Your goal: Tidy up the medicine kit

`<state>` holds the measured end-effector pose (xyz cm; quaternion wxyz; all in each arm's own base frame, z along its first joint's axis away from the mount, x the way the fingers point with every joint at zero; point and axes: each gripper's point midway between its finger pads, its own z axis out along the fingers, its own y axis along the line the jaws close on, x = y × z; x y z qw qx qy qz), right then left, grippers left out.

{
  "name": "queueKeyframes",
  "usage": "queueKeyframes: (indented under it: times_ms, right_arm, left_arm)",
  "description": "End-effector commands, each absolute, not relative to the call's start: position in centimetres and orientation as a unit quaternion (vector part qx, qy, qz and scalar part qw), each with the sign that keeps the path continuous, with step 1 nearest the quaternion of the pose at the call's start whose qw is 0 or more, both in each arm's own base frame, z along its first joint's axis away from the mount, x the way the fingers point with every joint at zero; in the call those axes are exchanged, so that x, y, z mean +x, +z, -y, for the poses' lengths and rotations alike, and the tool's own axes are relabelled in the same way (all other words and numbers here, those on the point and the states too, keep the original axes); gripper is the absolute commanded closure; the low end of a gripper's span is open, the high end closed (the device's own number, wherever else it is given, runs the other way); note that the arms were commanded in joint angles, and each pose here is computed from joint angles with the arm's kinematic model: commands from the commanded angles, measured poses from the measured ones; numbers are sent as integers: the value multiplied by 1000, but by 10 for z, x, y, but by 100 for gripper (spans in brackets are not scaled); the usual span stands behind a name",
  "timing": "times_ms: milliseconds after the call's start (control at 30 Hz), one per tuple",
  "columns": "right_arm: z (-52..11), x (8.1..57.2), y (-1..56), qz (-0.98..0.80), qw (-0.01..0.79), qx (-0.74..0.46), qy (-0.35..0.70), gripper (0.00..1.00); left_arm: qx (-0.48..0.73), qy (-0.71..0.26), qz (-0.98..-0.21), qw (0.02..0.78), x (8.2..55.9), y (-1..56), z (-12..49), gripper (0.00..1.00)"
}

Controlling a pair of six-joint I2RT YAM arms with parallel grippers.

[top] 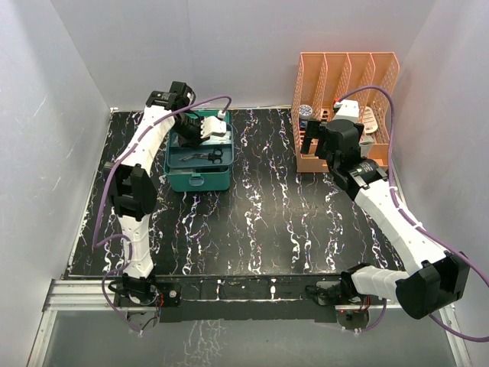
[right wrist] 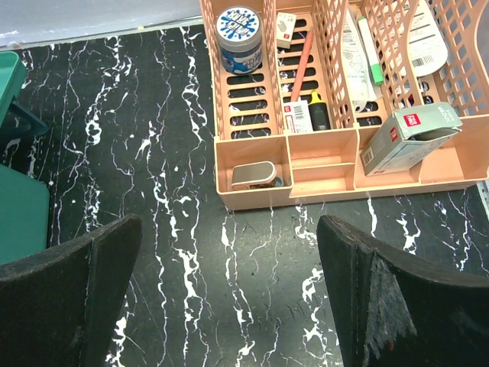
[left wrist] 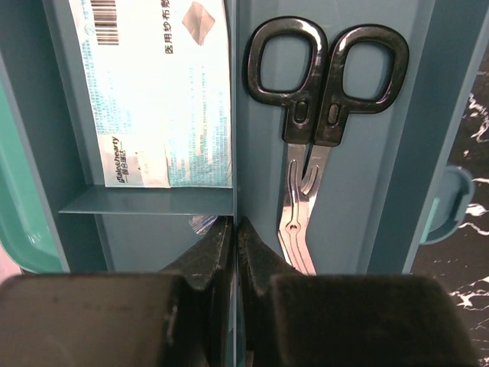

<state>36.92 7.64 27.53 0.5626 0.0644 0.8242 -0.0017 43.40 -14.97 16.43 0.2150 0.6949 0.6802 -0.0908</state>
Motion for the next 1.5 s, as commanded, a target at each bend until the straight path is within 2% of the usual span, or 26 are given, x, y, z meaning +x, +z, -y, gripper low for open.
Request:
queueKeyframes:
  times_ms: [0,400,1067,1100,1200,1267,1333,1467]
  right_arm:
    - [-76,372,293,-803,590,82,18,2]
    - [-78,374,291,-806,587,79,20,2]
    - [-83,378,292,-807,585,75,27,2]
    - [-83,378,292,-807,585,74,27,2]
    - [-84,378,291,-809,583,72,28,2]
    - [-84,378,291,-809,583,72,28,2]
    - [-83,378,290,-809,583,72,27,2]
    - [-84,378,290,-809,583,71,28,2]
  left_arm:
    - [710,-87,-658,236,438,182,143,100]
    - [708,-95,-668,210,429,155,128,100]
    - [688,-143,-687,187,378,131,128,100]
    - [686,-138,-689,190,380,130,128,96]
    - [678,-130,-693,208,388,135,130,73]
    - [673,-126,-695,218,393,140,132,64]
    - [669,-128,-696,226,397,146,135,60]
    - [662,-128,-697,244,404,161,140,58]
